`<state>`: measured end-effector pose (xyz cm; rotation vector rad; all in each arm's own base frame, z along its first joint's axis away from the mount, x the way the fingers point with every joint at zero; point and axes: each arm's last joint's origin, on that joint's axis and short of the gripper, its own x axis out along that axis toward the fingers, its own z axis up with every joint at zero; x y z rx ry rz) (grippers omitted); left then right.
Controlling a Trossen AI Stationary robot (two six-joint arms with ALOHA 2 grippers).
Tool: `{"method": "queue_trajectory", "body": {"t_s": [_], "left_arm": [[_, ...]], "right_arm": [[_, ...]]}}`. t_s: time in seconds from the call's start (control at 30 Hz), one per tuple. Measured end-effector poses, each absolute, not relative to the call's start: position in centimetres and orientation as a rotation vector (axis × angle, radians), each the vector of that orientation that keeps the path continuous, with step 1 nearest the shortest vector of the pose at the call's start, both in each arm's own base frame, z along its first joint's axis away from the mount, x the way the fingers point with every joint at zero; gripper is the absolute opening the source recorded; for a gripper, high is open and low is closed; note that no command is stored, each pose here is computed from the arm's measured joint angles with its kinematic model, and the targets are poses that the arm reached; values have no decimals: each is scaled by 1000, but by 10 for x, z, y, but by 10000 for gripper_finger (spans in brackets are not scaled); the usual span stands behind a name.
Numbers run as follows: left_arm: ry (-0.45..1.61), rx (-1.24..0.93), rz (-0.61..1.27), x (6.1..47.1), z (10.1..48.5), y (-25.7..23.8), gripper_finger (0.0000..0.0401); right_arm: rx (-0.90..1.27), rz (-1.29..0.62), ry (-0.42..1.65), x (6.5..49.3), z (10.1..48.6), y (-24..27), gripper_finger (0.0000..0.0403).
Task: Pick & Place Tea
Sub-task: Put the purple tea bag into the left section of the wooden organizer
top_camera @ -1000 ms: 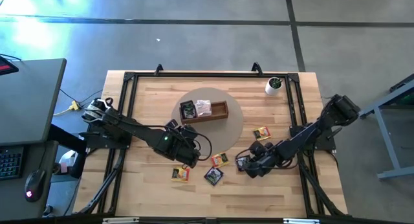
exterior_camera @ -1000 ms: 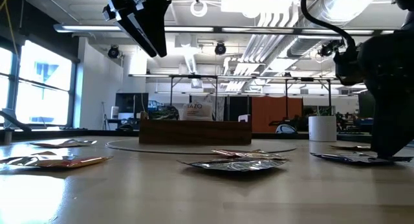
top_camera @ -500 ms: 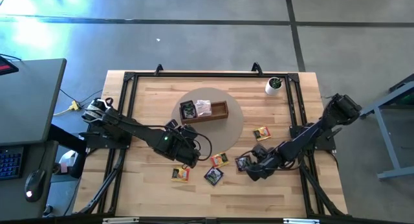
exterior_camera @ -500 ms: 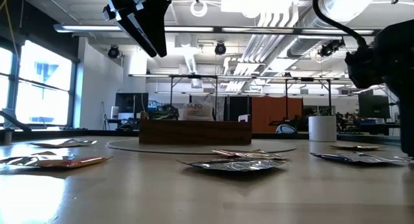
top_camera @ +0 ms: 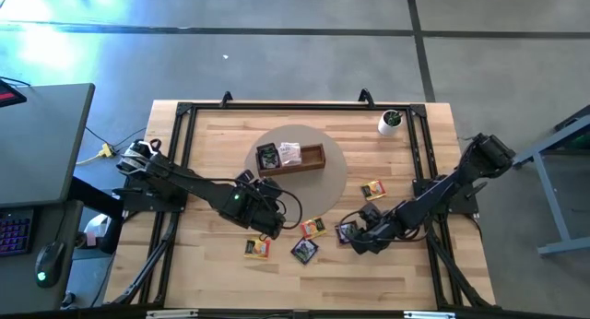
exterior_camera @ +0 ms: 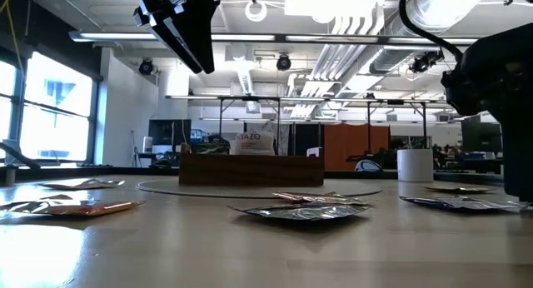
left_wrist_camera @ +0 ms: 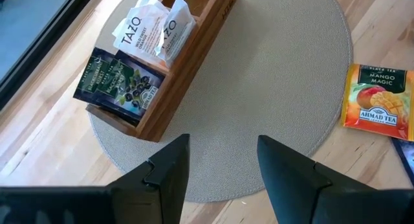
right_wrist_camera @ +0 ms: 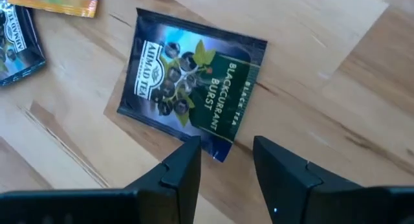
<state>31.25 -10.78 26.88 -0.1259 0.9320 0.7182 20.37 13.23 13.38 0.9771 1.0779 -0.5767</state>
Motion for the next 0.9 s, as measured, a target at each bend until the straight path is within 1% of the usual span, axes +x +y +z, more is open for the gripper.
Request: {"method": "queue_trajectory", "body": {"t_s": [0.17,0.4,0.57,0.67,0.77,0.9], "left_arm": [[932,-125,718,313,269,-108,177],[907,-165,694,317,269,-110,177],[897,-145,562,335,259,-119,177],[857,-163,425,355,252,-128,177],[860,-87,319,373,230,-134,177],[764,-135,224,403,209,-136,177]], "right_arm": [[995,-601,1095,206,127,136,138],[1005,-592,1056,209,126,137,138],[1024,-570,1040,211,126,139,138],[1019,-563,1038,211,126,139,138],[1011,-560,1036,212,126,139,138],[1000,-559,1032,211,126,139,138]]}}
